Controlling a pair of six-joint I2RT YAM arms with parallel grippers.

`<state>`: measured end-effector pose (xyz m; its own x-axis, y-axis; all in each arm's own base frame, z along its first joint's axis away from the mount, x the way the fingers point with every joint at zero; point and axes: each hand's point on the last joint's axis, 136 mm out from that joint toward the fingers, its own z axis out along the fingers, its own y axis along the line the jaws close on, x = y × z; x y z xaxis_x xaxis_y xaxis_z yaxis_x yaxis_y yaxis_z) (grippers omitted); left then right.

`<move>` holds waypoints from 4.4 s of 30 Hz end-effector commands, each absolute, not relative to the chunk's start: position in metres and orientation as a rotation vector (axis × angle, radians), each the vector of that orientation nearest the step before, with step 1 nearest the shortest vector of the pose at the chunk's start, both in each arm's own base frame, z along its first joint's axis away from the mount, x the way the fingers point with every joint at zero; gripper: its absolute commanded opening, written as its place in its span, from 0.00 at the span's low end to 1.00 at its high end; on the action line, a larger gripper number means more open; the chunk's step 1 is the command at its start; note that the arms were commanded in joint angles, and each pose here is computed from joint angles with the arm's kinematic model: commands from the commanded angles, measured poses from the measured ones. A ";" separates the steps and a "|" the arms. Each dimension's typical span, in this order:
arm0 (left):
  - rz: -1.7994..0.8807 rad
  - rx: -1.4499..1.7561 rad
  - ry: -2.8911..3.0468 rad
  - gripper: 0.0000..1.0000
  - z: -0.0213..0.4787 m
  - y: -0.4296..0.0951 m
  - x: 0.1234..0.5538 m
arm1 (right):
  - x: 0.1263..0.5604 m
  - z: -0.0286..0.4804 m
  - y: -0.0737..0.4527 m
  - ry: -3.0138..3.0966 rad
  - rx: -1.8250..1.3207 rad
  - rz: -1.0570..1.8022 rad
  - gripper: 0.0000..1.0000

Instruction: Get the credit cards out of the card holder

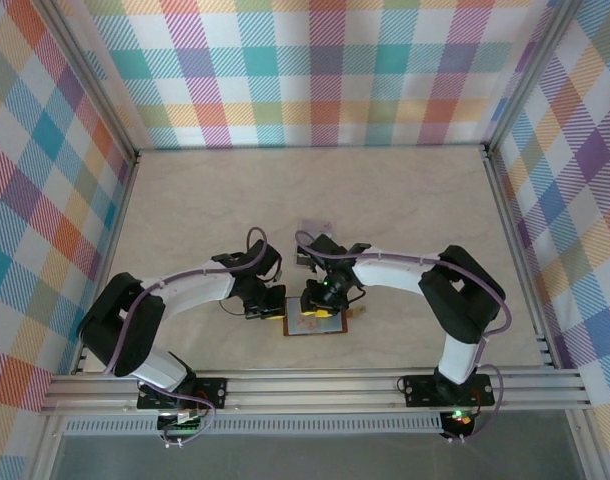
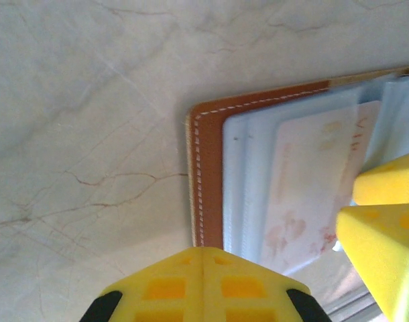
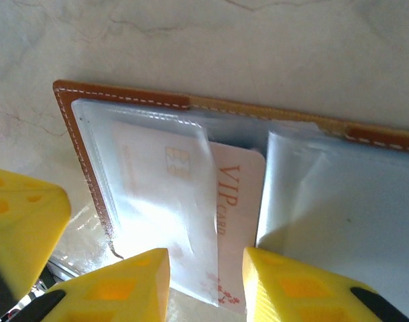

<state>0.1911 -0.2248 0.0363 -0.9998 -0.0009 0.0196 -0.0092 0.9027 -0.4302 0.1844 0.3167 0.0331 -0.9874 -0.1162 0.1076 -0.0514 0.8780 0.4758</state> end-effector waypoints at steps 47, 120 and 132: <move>0.484 -0.034 -2.968 0.01 -0.014 -0.219 0.155 | 0.174 0.027 0.323 -2.869 0.186 -0.955 0.28; 0.572 0.263 -3.167 0.05 0.039 -0.164 0.194 | 0.373 0.182 0.289 -2.802 2.242 -0.474 0.00; 0.564 0.263 -3.145 0.05 0.035 -0.160 0.193 | 0.395 0.152 0.296 -2.578 2.323 -0.517 0.00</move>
